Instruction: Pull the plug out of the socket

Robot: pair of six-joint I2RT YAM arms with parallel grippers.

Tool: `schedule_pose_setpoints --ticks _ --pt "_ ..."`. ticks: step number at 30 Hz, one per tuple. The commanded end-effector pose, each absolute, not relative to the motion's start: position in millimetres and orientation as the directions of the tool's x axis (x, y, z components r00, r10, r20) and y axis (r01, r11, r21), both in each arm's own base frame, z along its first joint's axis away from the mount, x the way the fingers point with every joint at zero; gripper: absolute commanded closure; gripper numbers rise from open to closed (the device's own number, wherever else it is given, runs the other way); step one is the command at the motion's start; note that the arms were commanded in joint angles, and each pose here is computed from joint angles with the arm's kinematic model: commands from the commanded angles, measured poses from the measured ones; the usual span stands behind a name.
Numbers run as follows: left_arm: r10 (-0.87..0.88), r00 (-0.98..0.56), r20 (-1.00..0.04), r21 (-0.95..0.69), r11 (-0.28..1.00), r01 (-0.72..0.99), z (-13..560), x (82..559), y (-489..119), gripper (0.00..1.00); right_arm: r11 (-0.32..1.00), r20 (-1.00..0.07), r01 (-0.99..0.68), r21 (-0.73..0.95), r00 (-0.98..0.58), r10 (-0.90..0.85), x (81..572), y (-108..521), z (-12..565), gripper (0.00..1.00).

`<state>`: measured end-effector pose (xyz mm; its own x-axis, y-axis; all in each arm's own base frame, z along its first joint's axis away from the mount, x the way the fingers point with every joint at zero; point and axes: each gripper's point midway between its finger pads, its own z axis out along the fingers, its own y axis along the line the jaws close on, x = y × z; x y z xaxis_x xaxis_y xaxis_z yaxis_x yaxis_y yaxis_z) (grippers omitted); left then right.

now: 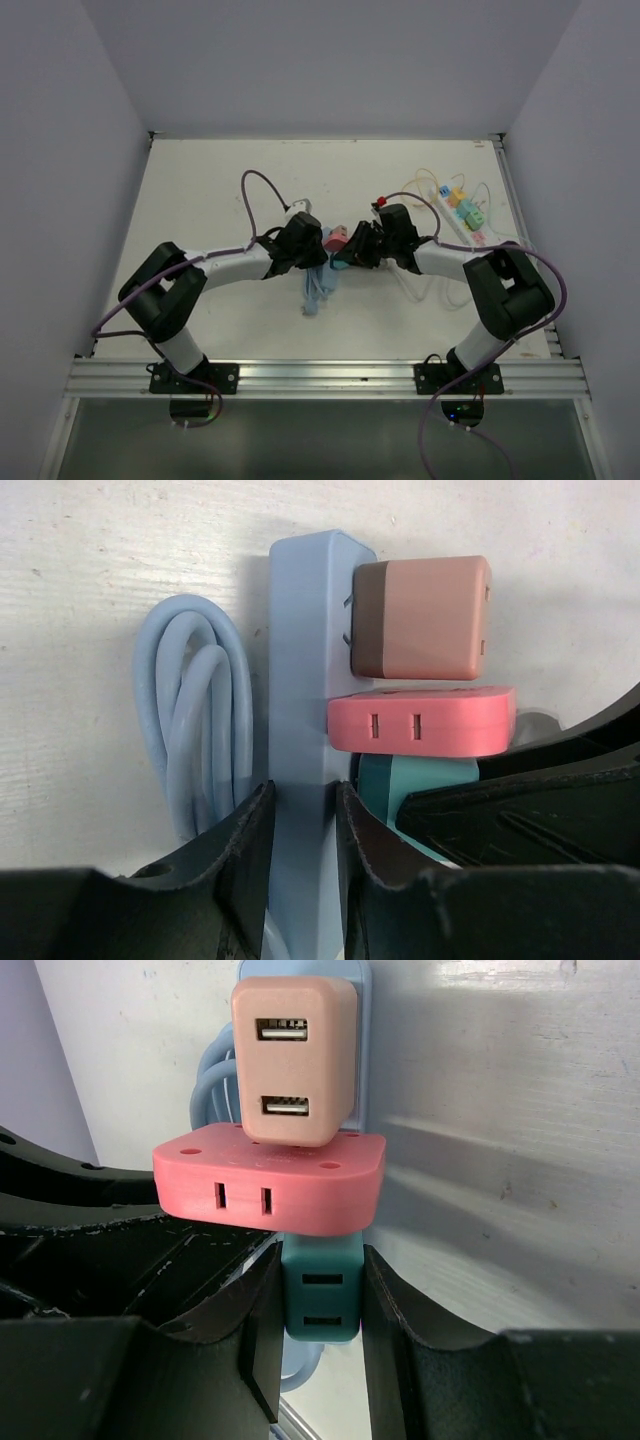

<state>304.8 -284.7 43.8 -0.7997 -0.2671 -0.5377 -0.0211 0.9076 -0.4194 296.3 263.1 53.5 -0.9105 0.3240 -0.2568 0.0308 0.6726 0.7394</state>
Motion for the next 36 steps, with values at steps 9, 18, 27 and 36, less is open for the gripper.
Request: schedule_pose_setpoints --ticks 9,18,27,36 --pt "-0.197 -0.76 -0.62 0.001 0.968 -0.252 14 301 -171 1.0 0.694 -0.247 0.029 0.719 -0.923 0.295 275 256 89 1.0" --pt "-0.225 -0.752 -0.62 -0.1 0.973 -0.209 26 303 -188 1.0 0.721 -0.311 -0.004 0.693 -0.904 0.294 283 251 112 1.0" --pt "-0.266 -0.694 -0.669 -0.42 0.905 0.059 83 292 -228 0.51 0.671 -0.318 -0.053 0.739 -0.906 0.279 284 263 106 1.0" --pt "-0.145 -0.755 -0.639 -0.59 0.723 0.36 93 259 -277 0.04 0.606 -0.372 -0.135 0.784 -0.883 0.285 303 280 120 1.0"
